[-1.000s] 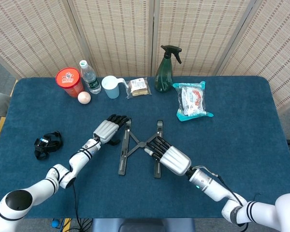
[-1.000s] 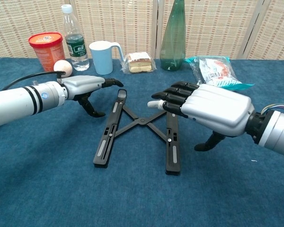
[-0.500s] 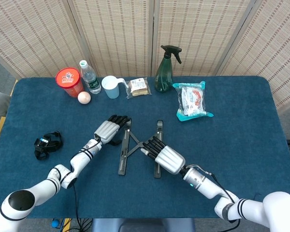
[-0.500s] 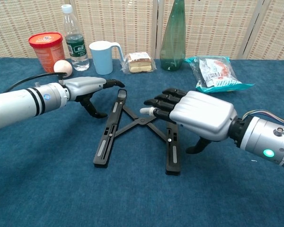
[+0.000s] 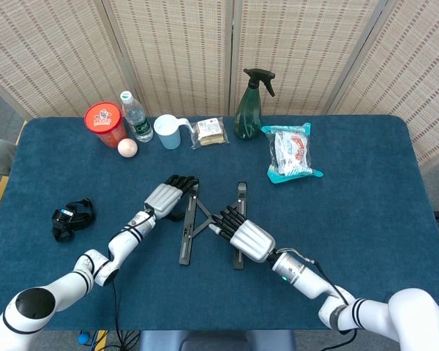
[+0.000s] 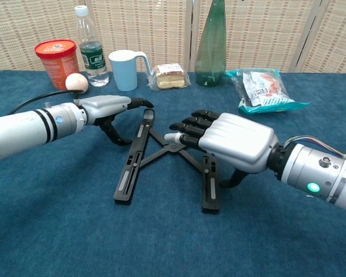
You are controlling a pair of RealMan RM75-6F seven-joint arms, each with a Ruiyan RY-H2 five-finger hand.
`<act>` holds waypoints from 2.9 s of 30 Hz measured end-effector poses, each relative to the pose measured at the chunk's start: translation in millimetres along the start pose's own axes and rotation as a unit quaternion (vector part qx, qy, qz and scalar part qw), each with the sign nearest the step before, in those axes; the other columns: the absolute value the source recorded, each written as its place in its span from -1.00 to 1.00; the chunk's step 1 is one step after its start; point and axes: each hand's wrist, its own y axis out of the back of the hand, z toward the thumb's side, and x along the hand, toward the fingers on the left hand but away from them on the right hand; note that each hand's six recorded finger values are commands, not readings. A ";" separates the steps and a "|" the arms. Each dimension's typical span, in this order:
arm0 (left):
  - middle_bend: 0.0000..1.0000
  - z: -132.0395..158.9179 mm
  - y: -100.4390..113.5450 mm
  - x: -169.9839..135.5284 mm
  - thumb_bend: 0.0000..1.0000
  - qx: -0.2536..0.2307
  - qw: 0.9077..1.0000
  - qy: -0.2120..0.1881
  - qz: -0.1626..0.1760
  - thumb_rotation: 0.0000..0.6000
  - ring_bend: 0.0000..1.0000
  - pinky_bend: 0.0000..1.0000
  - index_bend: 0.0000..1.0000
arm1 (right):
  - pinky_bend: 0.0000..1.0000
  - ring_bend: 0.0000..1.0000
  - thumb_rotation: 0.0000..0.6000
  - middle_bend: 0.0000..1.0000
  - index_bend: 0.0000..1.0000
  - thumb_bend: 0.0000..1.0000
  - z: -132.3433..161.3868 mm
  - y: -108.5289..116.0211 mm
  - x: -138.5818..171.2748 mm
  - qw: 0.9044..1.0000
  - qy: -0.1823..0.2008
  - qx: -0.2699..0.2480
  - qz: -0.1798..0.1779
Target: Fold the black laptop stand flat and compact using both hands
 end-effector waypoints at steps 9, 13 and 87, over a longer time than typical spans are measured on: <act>-1.00 3.7 -2.0 2.3 -0.46 -0.005 1.000 -0.002 -0.002 1.00 -1.00 -1.00 -1.00 | -1.00 -1.00 1.00 -1.00 -1.00 -1.00 3.4 -0.5 -4.1 1.000 0.004 0.005 -0.002; -1.00 5.3 -1.8 3.0 -0.46 -0.007 1.000 -0.003 -0.001 1.00 -1.00 -1.00 -1.00 | -1.00 -1.00 1.00 -1.00 -1.00 -1.00 3.9 1.6 -6.2 1.000 0.004 0.006 -0.007; -1.00 -33.5 36.1 -29.8 -0.46 -0.003 0.999 0.036 0.034 1.00 -1.00 -1.00 -1.00 | -1.00 -1.00 1.00 -1.00 -1.00 -1.00 -2.5 64.3 -30.6 0.994 0.057 -0.087 0.044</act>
